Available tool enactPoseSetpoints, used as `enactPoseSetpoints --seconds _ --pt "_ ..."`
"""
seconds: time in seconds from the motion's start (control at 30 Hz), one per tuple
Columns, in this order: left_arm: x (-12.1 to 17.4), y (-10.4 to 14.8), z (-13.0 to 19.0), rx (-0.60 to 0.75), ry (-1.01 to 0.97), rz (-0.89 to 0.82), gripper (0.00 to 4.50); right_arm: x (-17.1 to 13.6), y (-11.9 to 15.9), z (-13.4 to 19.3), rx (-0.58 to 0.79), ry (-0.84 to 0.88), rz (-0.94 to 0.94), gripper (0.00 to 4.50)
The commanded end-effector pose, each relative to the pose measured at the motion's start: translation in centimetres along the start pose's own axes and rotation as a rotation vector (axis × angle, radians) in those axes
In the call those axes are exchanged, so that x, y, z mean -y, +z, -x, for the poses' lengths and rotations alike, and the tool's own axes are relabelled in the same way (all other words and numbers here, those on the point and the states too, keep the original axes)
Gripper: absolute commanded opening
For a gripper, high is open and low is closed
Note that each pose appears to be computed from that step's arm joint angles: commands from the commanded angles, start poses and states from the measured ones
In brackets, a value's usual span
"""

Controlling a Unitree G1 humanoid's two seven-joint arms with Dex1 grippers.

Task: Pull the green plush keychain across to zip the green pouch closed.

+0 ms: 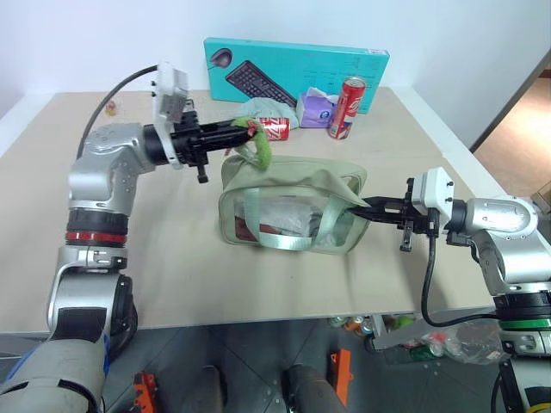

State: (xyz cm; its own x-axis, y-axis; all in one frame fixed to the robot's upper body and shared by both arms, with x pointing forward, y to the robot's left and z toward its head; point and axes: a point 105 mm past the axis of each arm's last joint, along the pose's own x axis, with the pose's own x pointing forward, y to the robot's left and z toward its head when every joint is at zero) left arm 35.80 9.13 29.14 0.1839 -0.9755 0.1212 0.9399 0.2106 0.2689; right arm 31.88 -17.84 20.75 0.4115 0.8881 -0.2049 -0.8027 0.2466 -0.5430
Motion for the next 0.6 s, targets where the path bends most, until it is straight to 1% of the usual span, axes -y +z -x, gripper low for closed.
enactPoseSetpoints --seconds 0.03,0.1,0.23,0.33,0.37,0.4,0.47,0.5,0.6 --pt "0.8 0.8 -1.3 0.012 -0.029 -0.040 0.05 0.3 0.3 0.1 -0.003 0.002 0.030 0.00" --pt "0.9 0.6 -1.6 0.003 -0.032 -0.037 0.05 0.3 0.3 0.0 -0.003 0.001 0.029 0.00" --pt "0.8 -1.0 -1.6 -0.110 -0.028 -0.034 0.05 0.3 0.2 0.2 -0.008 -0.005 0.035 0.00" --pt "1.7 -1.5 -1.2 -0.145 -0.098 0.009 0.05 0.2 0.1 0.2 -0.013 -0.007 0.040 0.00" --pt "2.0 -1.7 -1.2 -0.163 -0.115 0.010 0.39 0.2 0.1 0.1 -0.012 -0.007 0.040 0.00" --pt "2.1 -1.8 -1.2 -0.178 -0.125 0.009 0.88 0.2 0.1 0.1 -0.010 -0.006 0.040 0.00" --pt "2.2 -1.9 -1.1 -0.190 -0.139 0.008 1.42 0.2 0.2 -0.1 -0.006 -0.006 0.041 0.00" --pt "2.3 -1.8 -1.1 -0.192 -0.145 0.003 1.57 0.2 0.2 -0.1 -0.005 -0.006 0.041 0.00" --pt "2.3 -1.5 -0.7 -0.213 -0.156 -0.031 2.82 0.2 0.1 -0.2 -0.005 -0.005 0.042 0.00"
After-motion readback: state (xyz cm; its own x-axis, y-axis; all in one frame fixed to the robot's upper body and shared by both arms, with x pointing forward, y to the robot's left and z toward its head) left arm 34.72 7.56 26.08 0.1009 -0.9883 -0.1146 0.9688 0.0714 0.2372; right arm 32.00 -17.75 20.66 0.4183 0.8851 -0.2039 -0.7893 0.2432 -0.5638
